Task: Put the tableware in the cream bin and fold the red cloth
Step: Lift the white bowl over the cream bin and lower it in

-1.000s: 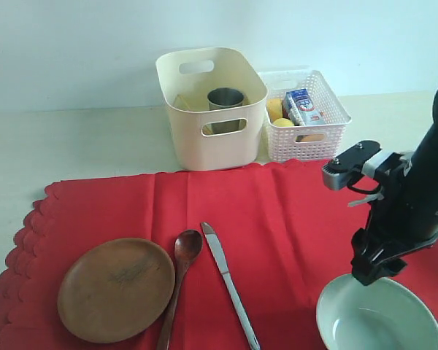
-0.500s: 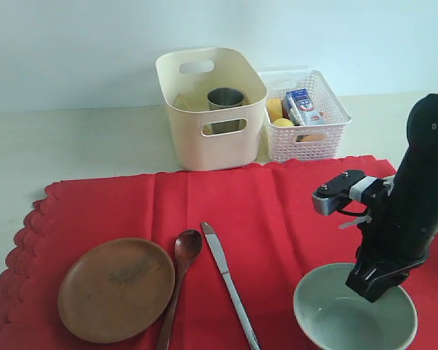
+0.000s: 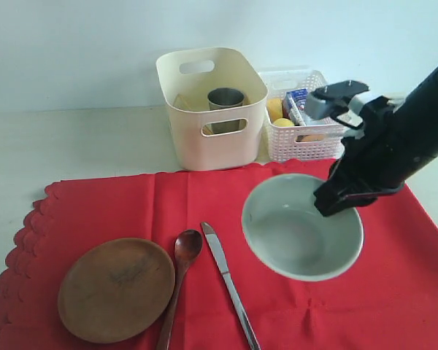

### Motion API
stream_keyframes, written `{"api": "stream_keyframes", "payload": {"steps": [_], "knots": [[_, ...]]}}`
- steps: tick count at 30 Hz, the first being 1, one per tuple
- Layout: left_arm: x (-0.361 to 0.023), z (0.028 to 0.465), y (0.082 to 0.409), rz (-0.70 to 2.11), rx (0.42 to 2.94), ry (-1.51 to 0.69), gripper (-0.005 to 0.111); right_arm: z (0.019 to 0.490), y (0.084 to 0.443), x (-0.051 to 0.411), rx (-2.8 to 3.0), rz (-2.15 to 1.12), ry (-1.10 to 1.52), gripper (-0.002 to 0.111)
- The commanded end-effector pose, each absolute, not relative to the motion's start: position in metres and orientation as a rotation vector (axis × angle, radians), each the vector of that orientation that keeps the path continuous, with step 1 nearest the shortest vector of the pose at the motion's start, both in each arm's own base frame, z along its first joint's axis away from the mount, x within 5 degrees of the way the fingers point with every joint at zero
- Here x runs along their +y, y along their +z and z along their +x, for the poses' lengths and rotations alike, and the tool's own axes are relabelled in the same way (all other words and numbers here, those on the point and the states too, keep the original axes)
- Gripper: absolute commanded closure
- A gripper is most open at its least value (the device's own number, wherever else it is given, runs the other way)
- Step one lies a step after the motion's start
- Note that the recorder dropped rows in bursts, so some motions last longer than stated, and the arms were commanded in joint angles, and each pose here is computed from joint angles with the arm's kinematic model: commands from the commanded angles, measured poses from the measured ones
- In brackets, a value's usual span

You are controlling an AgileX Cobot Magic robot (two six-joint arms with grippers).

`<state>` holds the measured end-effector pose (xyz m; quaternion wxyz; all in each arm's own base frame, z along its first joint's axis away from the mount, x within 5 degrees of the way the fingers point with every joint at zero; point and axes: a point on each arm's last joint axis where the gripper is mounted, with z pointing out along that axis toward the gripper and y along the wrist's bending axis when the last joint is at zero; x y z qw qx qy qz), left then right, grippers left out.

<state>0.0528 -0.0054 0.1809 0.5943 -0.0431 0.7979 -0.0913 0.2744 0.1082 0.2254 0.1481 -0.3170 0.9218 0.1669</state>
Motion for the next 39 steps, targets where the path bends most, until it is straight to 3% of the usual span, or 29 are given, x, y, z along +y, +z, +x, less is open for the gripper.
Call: {"api": "stream_keyframes", "payload": {"steps": [1,13,18,30,32,39], "knots": [[-0.005,0.053,0.181,-0.102,1.847,-0.214,0.107,0.277,0.253,0.111,2.503,-0.8,0.51,0.108],[-0.005,0.053,0.181,-0.102,1.847,-0.214,0.107,0.315,0.328,0.121,2.257,-0.723,0.484,0.108],[-0.005,0.053,0.181,-0.102,1.847,-0.214,0.107,0.35,0.342,0.131,2.205,-0.703,0.486,0.108],[-0.005,0.053,0.181,-0.102,1.847,-0.214,0.107,0.464,0.299,0.159,2.147,-0.681,0.444,0.108],[-0.005,0.053,0.181,-0.102,1.847,-0.214,0.107,0.491,0.283,0.165,2.107,-0.694,0.419,0.108],[-0.005,0.053,0.181,-0.102,1.847,-0.214,0.107,0.524,0.231,0.175,2.137,-0.697,0.425,0.108]]}}
